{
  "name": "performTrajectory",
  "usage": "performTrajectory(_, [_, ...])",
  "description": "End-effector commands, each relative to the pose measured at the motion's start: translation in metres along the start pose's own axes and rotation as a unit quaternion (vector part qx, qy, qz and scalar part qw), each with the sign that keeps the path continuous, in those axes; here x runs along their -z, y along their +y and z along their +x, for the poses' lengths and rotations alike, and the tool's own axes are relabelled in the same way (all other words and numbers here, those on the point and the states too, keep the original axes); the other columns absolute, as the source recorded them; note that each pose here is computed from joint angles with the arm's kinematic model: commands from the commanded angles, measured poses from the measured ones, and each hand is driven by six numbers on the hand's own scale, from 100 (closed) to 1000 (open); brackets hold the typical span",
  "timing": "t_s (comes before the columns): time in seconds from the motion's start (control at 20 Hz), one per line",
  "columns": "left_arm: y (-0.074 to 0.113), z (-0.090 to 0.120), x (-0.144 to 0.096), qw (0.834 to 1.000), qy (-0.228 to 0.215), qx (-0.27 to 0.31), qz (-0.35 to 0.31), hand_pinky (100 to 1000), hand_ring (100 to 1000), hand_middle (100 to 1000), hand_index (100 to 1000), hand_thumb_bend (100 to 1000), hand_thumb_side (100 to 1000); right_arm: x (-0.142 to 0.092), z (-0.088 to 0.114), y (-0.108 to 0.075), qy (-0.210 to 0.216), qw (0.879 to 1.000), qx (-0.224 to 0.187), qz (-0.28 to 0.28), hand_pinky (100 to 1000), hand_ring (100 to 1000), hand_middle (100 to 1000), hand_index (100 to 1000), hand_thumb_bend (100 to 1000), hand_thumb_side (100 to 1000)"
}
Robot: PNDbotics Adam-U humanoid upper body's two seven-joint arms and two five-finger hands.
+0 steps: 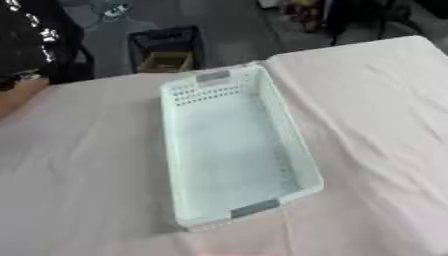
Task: Pick up objects on the table and place them in the box.
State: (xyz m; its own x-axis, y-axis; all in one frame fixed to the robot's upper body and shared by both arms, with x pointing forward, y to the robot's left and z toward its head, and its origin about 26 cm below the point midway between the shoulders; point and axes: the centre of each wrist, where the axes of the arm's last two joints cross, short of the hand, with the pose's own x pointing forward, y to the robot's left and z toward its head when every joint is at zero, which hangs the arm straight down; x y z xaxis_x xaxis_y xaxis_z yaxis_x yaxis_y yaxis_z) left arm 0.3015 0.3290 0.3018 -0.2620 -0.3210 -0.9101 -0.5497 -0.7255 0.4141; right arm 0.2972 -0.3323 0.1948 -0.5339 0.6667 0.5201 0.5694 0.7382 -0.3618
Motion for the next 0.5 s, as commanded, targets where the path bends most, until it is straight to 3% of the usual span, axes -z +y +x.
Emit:
performTrajectory(0.05, [0.019,-0.017,-0.007,0.998,0.034,0.043,0.018,212,127,100,340,237,108,0.005,0.002,-0.007,-0.013,1.000,-0.013,-0.002,309,414,469,685,100,697])
performTrajectory(0.5, [0.043,-0.025,0.001,0.989,0.066,0.024,0.128,217,126,100,338,221,100,0.005,0.001,-0.007,-0.012,1.000,-0.012,0.000,309,414,469,685,100,695])
